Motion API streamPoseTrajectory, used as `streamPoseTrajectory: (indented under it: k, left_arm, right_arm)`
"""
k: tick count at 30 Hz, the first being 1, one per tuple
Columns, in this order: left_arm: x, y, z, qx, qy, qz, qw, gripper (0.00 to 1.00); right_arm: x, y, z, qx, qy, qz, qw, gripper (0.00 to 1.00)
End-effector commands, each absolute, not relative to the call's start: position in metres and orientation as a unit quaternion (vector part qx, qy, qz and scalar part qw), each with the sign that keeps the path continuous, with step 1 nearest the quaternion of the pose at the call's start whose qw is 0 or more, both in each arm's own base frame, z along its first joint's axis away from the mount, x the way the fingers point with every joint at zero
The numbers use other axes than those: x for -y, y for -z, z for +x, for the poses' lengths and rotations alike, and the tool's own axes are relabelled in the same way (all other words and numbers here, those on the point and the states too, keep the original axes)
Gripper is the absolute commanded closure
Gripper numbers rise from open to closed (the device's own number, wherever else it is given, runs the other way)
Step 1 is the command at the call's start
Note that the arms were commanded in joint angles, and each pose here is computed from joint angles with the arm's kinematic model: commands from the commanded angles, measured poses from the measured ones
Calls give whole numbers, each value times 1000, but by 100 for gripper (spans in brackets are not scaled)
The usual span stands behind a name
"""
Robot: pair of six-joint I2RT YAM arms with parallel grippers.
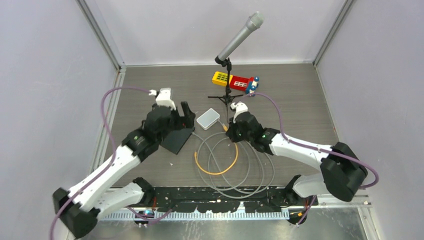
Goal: Insert the plug into the switch port
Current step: Insert the connector into the switch port.
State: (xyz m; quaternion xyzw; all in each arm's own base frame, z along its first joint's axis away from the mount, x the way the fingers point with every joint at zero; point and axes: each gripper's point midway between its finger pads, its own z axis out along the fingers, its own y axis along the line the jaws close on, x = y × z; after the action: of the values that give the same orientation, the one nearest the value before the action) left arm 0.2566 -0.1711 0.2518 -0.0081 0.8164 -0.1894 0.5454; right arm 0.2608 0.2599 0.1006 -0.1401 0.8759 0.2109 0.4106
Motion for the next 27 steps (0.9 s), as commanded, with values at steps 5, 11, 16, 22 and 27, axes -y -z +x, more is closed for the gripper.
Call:
streamPoseTrajectory:
  k: [5,11,16,22,27]
  left_arm:
    - [221,-226,336,-807,324,47,492,19]
    - [229,-195,373,-804,309,59,505,19]
    - [225,-175,400,-798,325,58,504,21]
    - [242,-144,412,-793,362,78,483,28]
    - [240,-117,416,-809,347,75,469,29]
  right_arm:
    - [-287,-99,264,-863,-240,-238,376,100]
    - [-292,-97,285,-854,-217,-249,402,100]
    - [-289,-98,305,-848,-181,-250,431,99]
    - [-287,-98,323,-844,-188,-237,442,100]
    - [-291,-94,328,-842,-197,-235,443,99]
